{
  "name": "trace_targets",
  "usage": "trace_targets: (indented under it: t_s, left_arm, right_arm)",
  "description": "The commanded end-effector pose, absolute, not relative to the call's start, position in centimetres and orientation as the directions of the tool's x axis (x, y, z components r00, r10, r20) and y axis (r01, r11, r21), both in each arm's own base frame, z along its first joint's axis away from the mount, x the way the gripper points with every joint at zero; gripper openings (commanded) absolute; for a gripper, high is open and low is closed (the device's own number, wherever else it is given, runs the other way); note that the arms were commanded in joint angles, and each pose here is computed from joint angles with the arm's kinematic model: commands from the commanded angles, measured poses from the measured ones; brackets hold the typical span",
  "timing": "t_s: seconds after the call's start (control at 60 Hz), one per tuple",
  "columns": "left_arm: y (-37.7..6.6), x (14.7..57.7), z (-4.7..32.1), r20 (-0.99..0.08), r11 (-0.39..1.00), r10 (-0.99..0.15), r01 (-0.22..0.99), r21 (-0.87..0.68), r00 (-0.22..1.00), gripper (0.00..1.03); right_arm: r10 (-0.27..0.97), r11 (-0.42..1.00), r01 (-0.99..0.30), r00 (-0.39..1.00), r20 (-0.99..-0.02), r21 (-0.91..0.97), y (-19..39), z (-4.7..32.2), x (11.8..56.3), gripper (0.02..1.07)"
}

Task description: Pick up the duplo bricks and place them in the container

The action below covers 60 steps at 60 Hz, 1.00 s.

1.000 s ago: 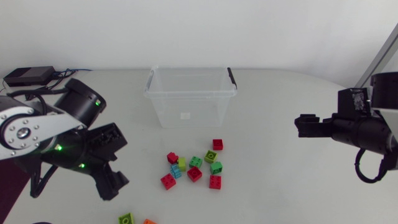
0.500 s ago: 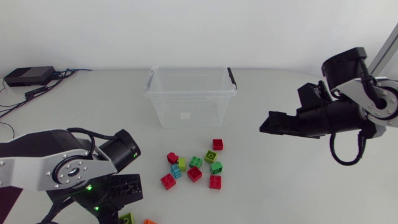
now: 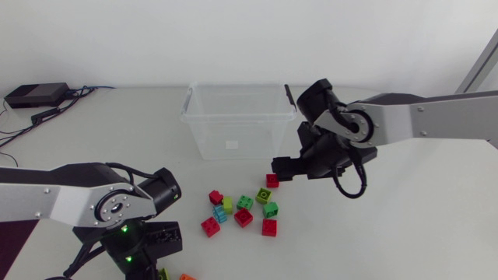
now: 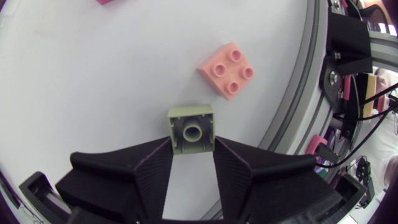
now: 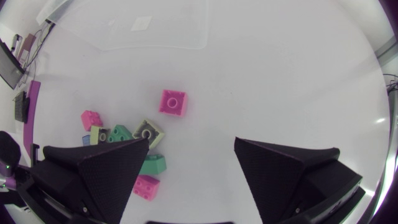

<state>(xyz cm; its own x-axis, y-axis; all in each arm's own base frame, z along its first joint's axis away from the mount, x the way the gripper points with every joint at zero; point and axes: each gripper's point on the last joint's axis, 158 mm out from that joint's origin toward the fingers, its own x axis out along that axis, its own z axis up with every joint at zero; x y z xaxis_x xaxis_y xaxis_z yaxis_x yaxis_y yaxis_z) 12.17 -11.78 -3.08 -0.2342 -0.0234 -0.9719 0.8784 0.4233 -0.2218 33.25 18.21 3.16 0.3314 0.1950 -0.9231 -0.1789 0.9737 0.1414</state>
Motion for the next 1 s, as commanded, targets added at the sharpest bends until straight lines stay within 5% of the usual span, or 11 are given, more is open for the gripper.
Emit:
trace_targets:
  t_s: [0.0,0.333,0.567,0.733,0.933,0.983]
  left_arm:
    - [-11.9,11.8,-3.4,-0.962,0.442,-0.040,0.859,-0.258,-0.269,0.19]
    - [-13.2,17.3,3.4,-0.972,0.489,-0.228,0.857,-0.162,-0.053,0.19]
    - [-14.8,22.7,10.0,-0.906,0.547,-0.393,0.831,-0.096,0.155,0.19]
    - [-15.7,25.7,13.2,-0.843,0.583,-0.457,0.811,-0.043,0.284,0.19]
    - [-16.1,30.8,17.8,-0.708,0.684,-0.505,0.729,0.021,0.495,0.19]
    - [-16.3,32.0,18.7,-0.676,0.698,-0.517,0.716,0.023,0.525,0.20]
  right_arm:
    - [0.179,0.978,-0.158,0.323,-0.929,0.134,19.2,2.4,34.2,0.96]
    - [0.124,0.980,-0.186,0.309,-0.943,0.068,22.3,-1.4,35.8,0.96]
    - [0.098,0.983,-0.178,0.315,-0.944,0.043,22.4,-2.5,36.8,0.85]
    - [0.096,0.983,-0.179,0.341,-0.935,0.036,22.7,-3.3,37.4,0.56]
    - [0.085,0.984,-0.178,0.346,-0.934,0.024,22.7,-3.9,37.6,0.42]
    - [0.082,0.984,-0.177,0.358,-0.930,0.019,22.5,-3.9,37.8,0.31]
